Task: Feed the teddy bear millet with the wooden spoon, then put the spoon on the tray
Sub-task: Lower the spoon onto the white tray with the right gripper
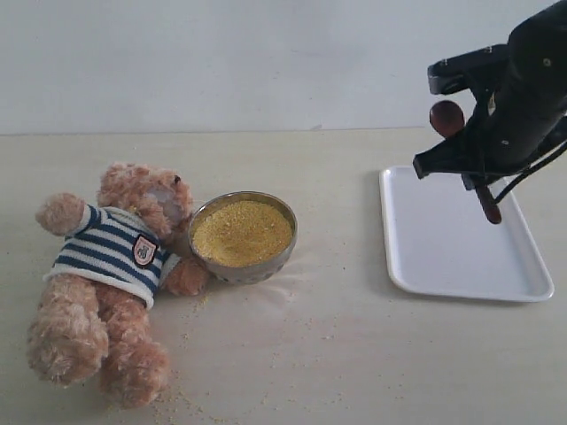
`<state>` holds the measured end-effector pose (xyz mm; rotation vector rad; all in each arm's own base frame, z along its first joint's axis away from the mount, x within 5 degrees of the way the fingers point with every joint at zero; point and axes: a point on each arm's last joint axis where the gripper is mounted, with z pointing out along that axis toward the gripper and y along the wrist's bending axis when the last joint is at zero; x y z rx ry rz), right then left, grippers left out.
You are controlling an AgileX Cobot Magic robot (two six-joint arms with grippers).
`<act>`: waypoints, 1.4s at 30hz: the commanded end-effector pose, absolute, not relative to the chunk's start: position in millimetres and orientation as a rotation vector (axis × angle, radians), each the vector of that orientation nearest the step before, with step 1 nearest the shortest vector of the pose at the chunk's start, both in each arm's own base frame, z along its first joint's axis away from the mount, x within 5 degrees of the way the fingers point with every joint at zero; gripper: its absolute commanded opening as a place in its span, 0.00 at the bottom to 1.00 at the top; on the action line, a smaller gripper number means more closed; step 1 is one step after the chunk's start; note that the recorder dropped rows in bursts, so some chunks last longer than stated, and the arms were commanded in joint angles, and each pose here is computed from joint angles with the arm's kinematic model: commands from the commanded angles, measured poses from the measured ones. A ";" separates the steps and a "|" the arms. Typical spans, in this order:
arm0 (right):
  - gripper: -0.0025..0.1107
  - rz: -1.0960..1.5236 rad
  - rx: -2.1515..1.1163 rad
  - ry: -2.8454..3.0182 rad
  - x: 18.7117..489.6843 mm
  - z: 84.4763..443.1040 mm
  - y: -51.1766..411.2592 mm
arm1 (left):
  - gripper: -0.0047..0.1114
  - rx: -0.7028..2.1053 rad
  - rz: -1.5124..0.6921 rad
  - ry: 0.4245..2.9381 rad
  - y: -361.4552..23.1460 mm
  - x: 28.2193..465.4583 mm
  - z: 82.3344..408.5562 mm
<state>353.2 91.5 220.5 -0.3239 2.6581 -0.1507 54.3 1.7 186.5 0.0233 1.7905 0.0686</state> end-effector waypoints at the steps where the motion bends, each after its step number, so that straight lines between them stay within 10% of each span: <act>1: 0.02 -0.072 -0.488 2.861 358.2 198.2 75.7 | 0.08 0.019 0.066 1.780 1.7 54.5 186.4; 42: 0.02 0.016 -0.416 2.857 377.1 158.8 72.0 | 0.08 0.019 0.066 1.776 1.7 54.5 186.8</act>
